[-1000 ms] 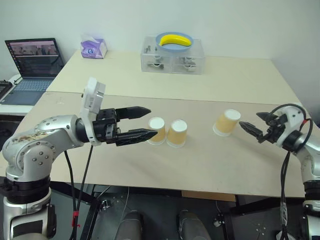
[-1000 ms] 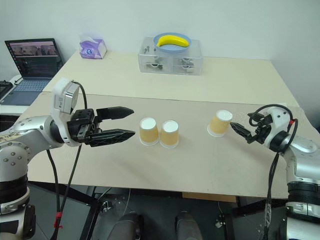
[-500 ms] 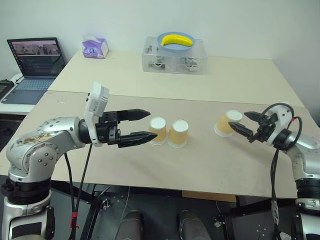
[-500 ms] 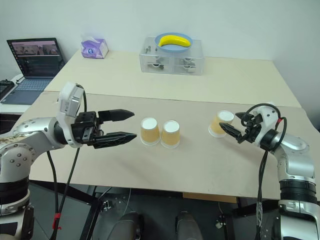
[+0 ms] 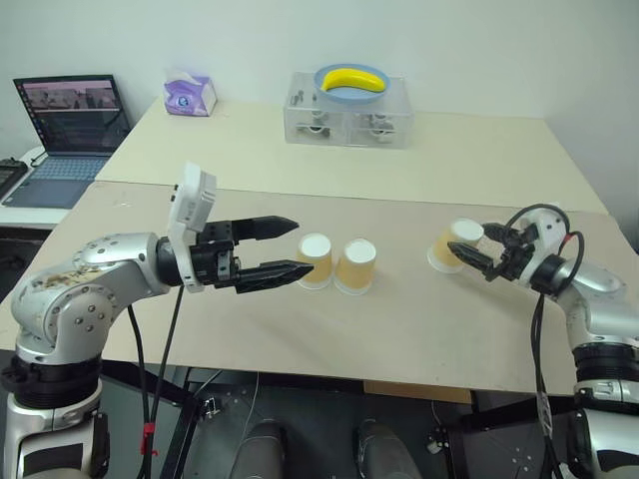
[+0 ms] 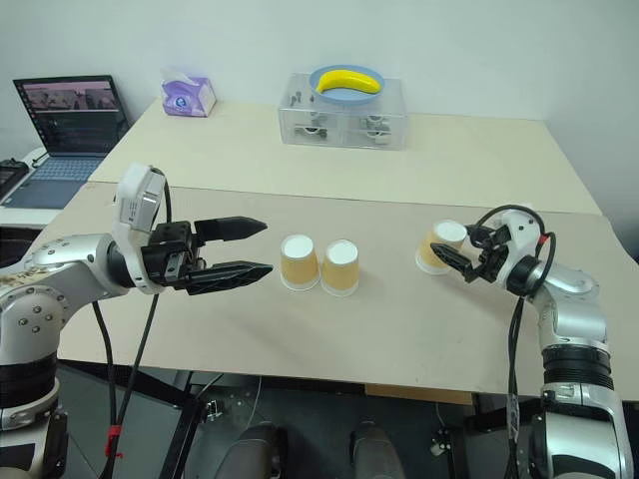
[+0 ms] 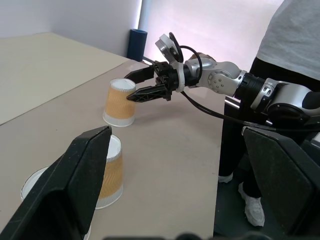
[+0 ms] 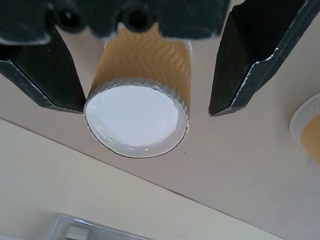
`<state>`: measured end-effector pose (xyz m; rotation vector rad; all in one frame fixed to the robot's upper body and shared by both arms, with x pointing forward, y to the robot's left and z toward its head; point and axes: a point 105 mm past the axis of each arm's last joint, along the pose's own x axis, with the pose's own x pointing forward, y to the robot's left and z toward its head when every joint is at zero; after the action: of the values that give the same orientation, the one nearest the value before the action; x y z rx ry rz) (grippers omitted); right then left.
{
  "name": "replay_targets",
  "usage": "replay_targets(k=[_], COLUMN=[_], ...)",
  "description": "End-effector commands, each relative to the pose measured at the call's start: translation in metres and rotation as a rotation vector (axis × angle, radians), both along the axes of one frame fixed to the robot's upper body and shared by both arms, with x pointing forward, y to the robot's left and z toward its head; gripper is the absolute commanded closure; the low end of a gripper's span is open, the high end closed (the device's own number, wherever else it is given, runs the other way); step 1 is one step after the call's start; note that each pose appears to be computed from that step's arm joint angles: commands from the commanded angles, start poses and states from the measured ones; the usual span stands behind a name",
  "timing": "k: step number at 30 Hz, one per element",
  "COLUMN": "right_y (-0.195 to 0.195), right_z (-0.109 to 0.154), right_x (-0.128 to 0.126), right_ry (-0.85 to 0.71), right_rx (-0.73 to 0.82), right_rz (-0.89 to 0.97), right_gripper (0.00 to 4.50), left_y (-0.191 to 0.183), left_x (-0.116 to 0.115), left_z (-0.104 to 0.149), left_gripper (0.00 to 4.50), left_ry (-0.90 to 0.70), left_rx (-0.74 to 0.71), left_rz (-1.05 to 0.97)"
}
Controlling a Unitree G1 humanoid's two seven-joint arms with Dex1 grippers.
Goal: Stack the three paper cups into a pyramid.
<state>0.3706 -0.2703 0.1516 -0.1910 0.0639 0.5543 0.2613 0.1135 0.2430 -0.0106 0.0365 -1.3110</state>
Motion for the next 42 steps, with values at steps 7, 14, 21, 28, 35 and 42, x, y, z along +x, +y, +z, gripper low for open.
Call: replay_targets(k=[7,14,21,28,35,42], right_y=[0.003,0.003,0.01,0.065,0.117,0.154], right_z=[0.018,0.02,0.052,0.131,0.138,0.123], right_x=[0.006,0.009,0.016,0.0,-0.016,-0.007], right_ry=[-0.075,-0.082,-0.168,-0.29,-0.225,-0.17], right_rx=[0.01,0.016,0.042,0.138,0.064,-0.07], right_rz=[0.005,-0.002,0.015,0.329,0.605,0.701], right_gripper=[0.63,1.77,1.77,1.77,1.77,1.77], left_y=[0.003,0.01,0.042,0.049,0.041,0.033], left_x=[-0.005,-0.008,-0.006,-0.008,-0.007,-0.005], left_z=[0.012,0.008,-0.022,-0.032,-0.033,-0.03], left_gripper=[0.0,0.0,0.0,0.0,0.0,0.0], left_ry=[-0.045,-0.032,0.026,0.058,0.054,0.046], left_rx=[-0.028,-0.008,0.146,0.154,0.144,0.137], left_rz=[0.005,0.021,0.107,0.12,0.093,0.063])
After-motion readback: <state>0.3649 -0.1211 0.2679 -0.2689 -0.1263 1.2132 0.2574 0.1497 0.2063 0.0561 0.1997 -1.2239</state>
